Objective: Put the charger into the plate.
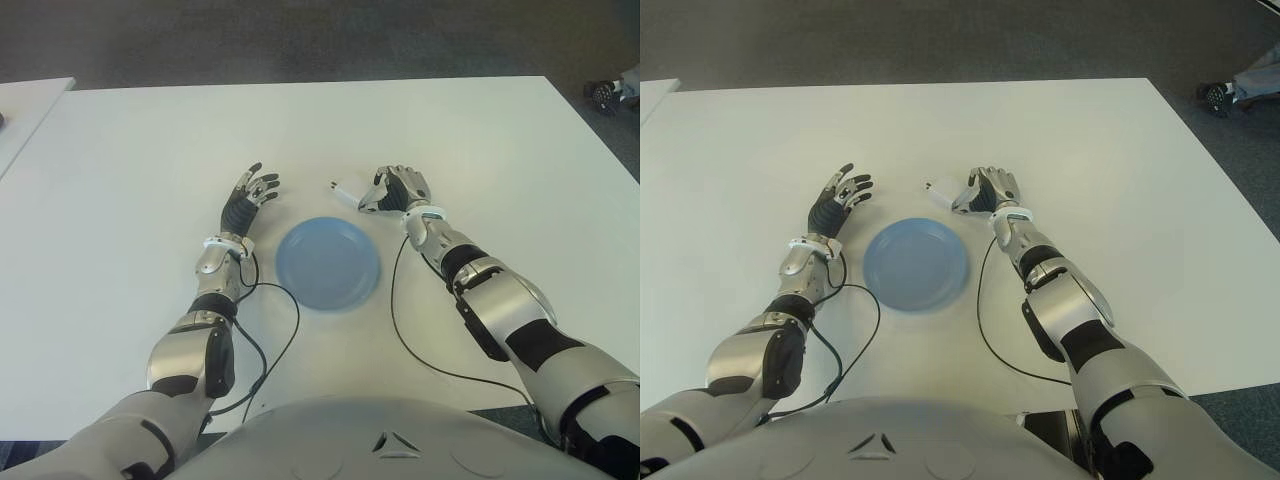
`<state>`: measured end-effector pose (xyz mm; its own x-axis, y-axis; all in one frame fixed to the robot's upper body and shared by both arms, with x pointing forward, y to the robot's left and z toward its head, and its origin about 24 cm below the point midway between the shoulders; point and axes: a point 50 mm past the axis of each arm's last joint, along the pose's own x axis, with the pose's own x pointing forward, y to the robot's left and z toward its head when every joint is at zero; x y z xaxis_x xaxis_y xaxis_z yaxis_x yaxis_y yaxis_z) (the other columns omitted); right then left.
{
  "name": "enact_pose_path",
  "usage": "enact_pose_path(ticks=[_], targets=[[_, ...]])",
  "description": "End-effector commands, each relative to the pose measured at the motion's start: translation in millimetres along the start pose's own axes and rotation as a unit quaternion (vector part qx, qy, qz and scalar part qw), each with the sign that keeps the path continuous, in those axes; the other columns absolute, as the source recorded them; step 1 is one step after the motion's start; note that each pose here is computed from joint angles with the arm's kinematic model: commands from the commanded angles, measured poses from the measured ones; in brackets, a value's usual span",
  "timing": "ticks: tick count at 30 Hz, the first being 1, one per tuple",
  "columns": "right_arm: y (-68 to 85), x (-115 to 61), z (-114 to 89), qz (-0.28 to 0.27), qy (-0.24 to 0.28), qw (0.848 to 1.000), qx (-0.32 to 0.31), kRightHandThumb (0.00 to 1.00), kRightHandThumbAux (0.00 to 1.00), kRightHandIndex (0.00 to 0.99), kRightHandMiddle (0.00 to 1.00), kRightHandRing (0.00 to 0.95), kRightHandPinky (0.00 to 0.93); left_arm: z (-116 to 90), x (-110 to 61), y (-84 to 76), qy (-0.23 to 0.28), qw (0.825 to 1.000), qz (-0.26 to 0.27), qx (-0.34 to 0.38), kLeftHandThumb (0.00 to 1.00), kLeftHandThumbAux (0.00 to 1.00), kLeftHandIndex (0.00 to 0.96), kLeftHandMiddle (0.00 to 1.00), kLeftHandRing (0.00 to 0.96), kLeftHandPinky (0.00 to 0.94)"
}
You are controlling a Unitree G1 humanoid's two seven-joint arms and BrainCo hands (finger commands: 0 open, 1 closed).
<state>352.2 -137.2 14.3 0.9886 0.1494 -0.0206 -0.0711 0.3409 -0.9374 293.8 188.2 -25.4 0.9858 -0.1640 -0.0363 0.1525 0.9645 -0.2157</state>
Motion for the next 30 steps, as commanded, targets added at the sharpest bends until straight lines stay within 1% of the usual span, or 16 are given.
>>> enact_pose_path(ticks=[1, 6, 10, 14, 25, 27, 30], targets=[[7.2, -6.1, -7.2, 0.018, 0.012, 1.000, -0.004, 0.742, 0.713, 0.439, 0.882, 0.868, 0.866, -18.7, -12.3, 1.8, 0.045, 0.999, 0.003, -0.020, 0.056, 0.522, 0.112, 0.274, 0.257, 0.227], [6.3, -6.1, -9.4, 0.018, 0.015, 1.000, -0.009, 0.738, 0.713, 0.439, 0.880, 0.865, 0.864, -18.4, -12.6, 2.0, 0.045, 0.999, -0.001, -0.019, 0.034, 0.528, 0.112, 0.280, 0.261, 0.218], [3.1, -5.7, -12.6, 0.011, 0.019, 1.000, -0.011, 0.735, 0.713, 0.439, 0.878, 0.862, 0.864, -18.2, -12.7, 2.0, 0.043, 0.999, -0.004, -0.019, 0.036, 0.532, 0.113, 0.285, 0.264, 0.221], [-9.8, -1.2, -17.2, -0.012, 0.022, 1.000, -0.010, 0.734, 0.713, 0.439, 0.880, 0.864, 0.869, -18.1, -12.6, 1.9, 0.043, 0.999, -0.004, -0.019, 0.039, 0.535, 0.117, 0.291, 0.270, 0.230], [-32.2, 5.2, -23.1, -0.059, 0.018, 0.998, -0.013, 0.736, 0.714, 0.439, 0.895, 0.875, 0.876, -17.9, -12.3, 2.3, 0.043, 0.999, -0.004, -0.021, 0.054, 0.537, 0.136, 0.308, 0.290, 0.256], [-34.1, 5.8, -23.5, -0.062, 0.017, 0.998, -0.015, 0.736, 0.714, 0.439, 0.897, 0.876, 0.876, -17.8, -12.2, 2.4, 0.043, 0.999, -0.004, -0.021, 0.056, 0.537, 0.137, 0.309, 0.292, 0.259], [-43.9, 8.8, -24.4, -0.075, 0.008, 0.997, -0.025, 0.737, 0.714, 0.439, 0.898, 0.878, 0.874, -17.5, -11.9, 2.4, 0.043, 0.999, -0.005, -0.021, 0.055, 0.540, 0.142, 0.314, 0.296, 0.263]])
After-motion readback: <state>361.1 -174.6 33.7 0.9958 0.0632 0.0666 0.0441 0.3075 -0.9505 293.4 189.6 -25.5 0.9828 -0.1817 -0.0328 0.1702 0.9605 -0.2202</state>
